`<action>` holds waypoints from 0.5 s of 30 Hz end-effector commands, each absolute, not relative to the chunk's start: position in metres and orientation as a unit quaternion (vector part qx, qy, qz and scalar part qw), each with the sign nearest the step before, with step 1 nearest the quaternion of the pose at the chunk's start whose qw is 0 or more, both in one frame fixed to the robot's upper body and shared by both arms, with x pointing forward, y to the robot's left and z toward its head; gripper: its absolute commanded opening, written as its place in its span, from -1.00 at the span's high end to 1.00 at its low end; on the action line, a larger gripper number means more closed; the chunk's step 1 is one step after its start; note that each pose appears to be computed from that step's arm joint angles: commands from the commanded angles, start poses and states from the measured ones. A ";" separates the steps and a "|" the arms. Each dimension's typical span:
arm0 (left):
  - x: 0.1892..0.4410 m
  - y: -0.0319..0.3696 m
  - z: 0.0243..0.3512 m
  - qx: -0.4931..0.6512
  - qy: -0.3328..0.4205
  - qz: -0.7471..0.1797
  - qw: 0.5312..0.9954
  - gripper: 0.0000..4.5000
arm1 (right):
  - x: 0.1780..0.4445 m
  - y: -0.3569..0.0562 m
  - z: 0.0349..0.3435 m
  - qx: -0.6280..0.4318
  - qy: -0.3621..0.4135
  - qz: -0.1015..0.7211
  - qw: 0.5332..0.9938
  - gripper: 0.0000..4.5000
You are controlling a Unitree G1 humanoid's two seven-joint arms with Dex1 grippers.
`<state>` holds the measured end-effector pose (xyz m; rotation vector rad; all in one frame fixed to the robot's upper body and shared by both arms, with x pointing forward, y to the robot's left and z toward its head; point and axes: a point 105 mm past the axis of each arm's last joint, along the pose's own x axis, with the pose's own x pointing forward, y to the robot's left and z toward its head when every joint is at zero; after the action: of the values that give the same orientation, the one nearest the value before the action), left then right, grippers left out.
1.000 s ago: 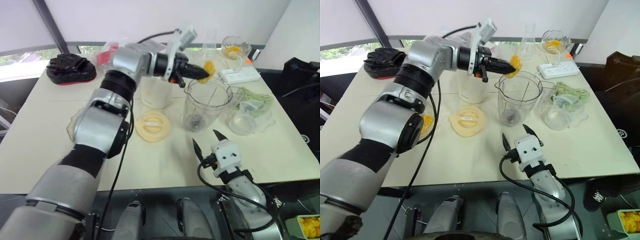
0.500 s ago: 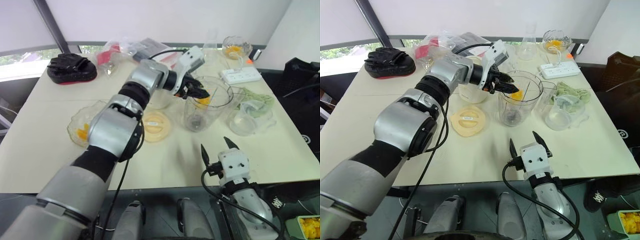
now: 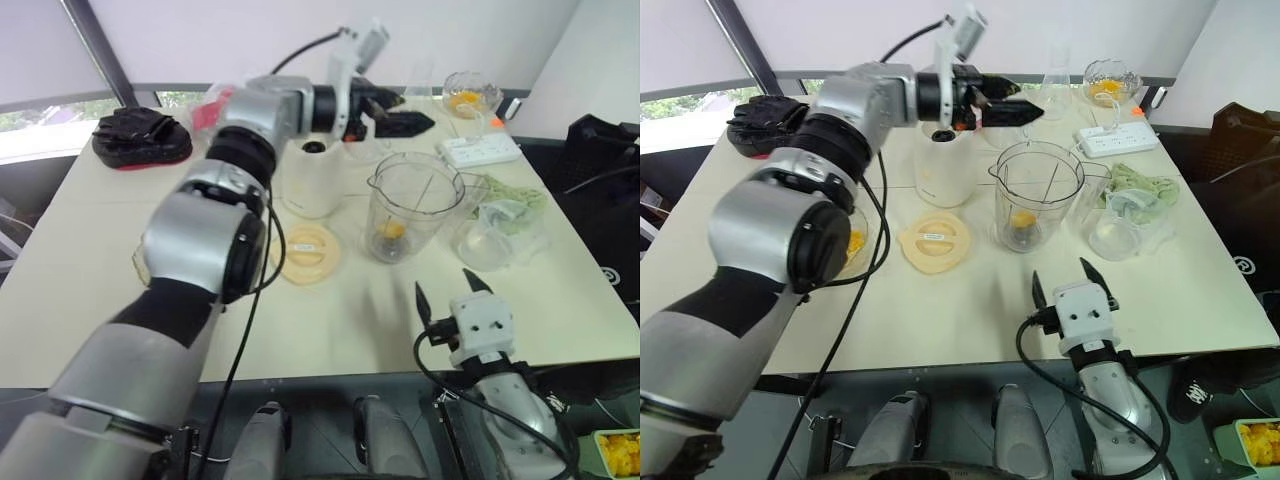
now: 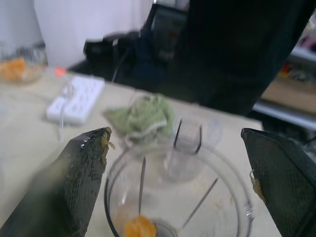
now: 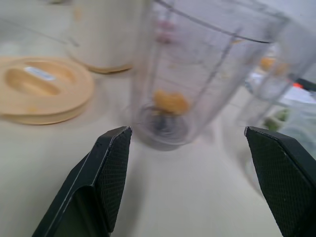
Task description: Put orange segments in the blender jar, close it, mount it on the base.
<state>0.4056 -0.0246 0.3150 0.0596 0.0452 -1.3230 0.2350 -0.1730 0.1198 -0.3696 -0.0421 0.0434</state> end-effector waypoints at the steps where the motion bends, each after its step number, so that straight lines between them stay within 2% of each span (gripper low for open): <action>1: 0.398 -0.005 0.331 0.031 -0.002 -0.637 0.770 -0.96 | 0.239 -0.194 0.124 -0.172 -0.025 -0.025 0.984 -0.69; 6: 0.388 0.036 0.294 0.041 0.034 -0.646 0.762 -0.96 | 0.246 -0.225 0.124 -0.159 -0.019 -0.083 0.984 -0.69; 11: 0.358 0.073 0.245 0.083 0.063 -0.631 0.768 -0.96 | 0.253 -0.251 0.121 -0.124 -0.013 -0.130 0.984 -0.69; 15: 0.330 0.085 0.211 0.098 0.088 -0.622 0.772 -0.96 | 0.260 -0.270 0.117 -0.095 -0.007 -0.157 0.983 -0.69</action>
<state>0.3403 0.0931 0.1990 0.1709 0.2467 -1.3185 0.2602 -0.2639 0.1096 -0.2068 0.0153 -0.2937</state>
